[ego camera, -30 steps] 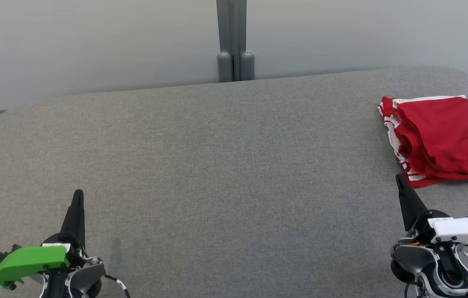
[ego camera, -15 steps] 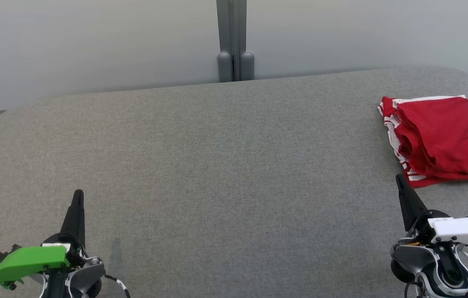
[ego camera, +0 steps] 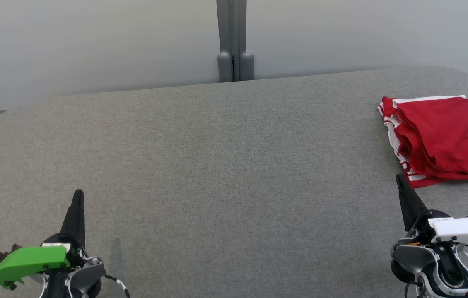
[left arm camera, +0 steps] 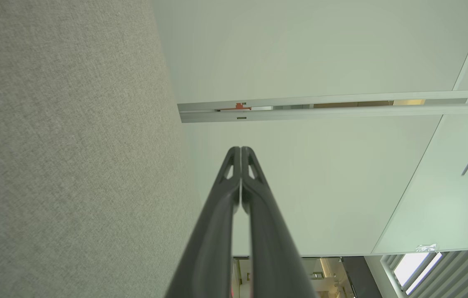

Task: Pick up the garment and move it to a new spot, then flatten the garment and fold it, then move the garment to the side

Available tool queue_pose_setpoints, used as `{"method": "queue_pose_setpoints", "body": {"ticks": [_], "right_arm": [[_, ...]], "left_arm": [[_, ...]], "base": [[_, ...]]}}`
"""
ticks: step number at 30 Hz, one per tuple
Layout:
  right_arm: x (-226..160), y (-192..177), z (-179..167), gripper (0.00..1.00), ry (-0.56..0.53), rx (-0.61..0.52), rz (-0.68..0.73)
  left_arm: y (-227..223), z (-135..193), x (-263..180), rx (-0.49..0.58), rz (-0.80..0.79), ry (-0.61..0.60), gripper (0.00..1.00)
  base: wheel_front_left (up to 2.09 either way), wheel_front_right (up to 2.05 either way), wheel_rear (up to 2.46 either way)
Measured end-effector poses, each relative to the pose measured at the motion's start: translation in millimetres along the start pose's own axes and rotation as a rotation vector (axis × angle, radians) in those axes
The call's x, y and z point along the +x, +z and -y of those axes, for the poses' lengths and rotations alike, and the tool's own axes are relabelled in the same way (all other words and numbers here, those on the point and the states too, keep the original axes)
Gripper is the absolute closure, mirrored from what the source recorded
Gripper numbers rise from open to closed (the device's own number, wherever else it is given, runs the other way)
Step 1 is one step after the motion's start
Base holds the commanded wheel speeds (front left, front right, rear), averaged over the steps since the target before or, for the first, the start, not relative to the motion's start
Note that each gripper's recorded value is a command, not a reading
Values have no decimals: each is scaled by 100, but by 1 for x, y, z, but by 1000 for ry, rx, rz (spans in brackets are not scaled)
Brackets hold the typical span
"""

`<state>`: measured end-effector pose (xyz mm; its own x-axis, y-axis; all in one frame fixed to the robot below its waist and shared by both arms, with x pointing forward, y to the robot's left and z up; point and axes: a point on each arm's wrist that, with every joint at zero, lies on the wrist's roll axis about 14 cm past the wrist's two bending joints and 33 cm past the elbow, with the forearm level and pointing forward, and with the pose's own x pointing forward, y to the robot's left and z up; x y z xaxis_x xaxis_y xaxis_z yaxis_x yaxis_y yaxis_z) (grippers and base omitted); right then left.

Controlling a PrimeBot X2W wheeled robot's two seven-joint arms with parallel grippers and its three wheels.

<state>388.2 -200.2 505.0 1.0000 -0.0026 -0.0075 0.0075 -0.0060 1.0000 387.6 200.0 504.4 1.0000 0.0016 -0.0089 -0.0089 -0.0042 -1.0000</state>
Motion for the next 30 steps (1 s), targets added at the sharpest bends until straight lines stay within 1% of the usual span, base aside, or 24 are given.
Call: {"method": "queue_pose_setpoints", "body": {"ticks": [30], "right_arm": [[0, 0, 0, 100, 0, 0, -3]], "left_arm": [[0, 0, 0, 0, 0, 0, 100]], "base": [[0, 0, 0]]}}
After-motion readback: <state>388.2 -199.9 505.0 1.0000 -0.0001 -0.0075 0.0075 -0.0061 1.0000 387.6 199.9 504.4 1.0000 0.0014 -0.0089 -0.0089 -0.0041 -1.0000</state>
